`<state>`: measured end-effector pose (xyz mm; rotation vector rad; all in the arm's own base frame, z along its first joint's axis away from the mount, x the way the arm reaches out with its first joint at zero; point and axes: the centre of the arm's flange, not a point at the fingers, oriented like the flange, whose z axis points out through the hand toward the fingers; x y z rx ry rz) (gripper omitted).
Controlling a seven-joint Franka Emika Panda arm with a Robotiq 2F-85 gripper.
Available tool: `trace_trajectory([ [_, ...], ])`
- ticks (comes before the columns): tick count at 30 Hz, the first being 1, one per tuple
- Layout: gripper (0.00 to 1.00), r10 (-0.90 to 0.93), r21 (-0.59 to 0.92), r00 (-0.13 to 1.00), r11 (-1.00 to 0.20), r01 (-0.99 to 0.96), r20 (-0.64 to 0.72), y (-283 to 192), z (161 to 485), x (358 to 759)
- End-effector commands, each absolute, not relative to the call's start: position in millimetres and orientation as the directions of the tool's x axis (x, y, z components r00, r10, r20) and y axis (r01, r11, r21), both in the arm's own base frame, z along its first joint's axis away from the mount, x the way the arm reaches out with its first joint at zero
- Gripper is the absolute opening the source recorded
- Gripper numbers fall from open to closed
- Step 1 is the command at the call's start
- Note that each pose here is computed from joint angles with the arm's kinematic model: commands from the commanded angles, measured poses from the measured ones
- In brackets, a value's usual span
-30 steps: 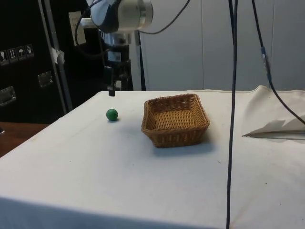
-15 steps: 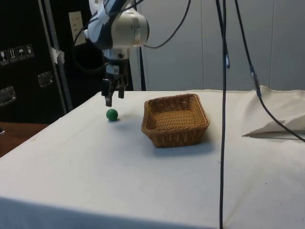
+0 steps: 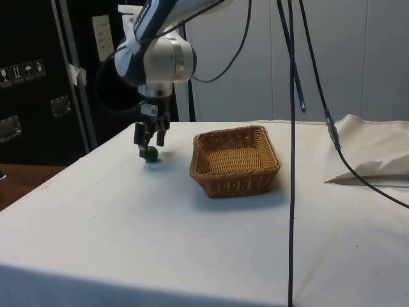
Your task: Pick up the ball and place it into the basket.
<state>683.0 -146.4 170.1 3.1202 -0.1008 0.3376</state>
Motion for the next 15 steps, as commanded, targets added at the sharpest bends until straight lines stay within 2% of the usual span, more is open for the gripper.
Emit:
trace_trajectory([
  [1, 1.00, -0.063, -0.012, 0.973, -0.998, -0.062, 0.222, -145.9, 169.3, 685.0],
  [5, 1.00, -0.063, -0.009, 0.974, -0.998, -0.063, 0.219, -146.5, 169.5, 684.0],
  [6, 0.98, -0.064, -0.009, 0.974, -0.998, -0.064, 0.219, -146.4, 169.7, 684.1],
  [7, 0.91, -0.064, -0.008, 0.974, -0.998, -0.064, 0.218, -146.4, 169.7, 683.9],
  [8, 0.91, -0.064, -0.008, 0.974, -0.998, -0.064, 0.219, -147.0, 170.3, 683.9],
  [9, 0.73, -0.064, -0.007, 0.974, -0.998, -0.064, 0.218, -146.8, 170.5, 684.0],
  [11, 0.51, -0.064, -0.007, 0.974, -0.998, -0.064, 0.217, -146.8, 170.4, 683.7],
  [12, 0.37, -0.064, -0.007, 0.974, -0.998, -0.064, 0.217, -146.8, 170.4, 683.7],
  [15, 0.09, -0.064, -0.006, 0.974, -0.998, -0.064, 0.216, -146.7, 170.3, 683.4],
])
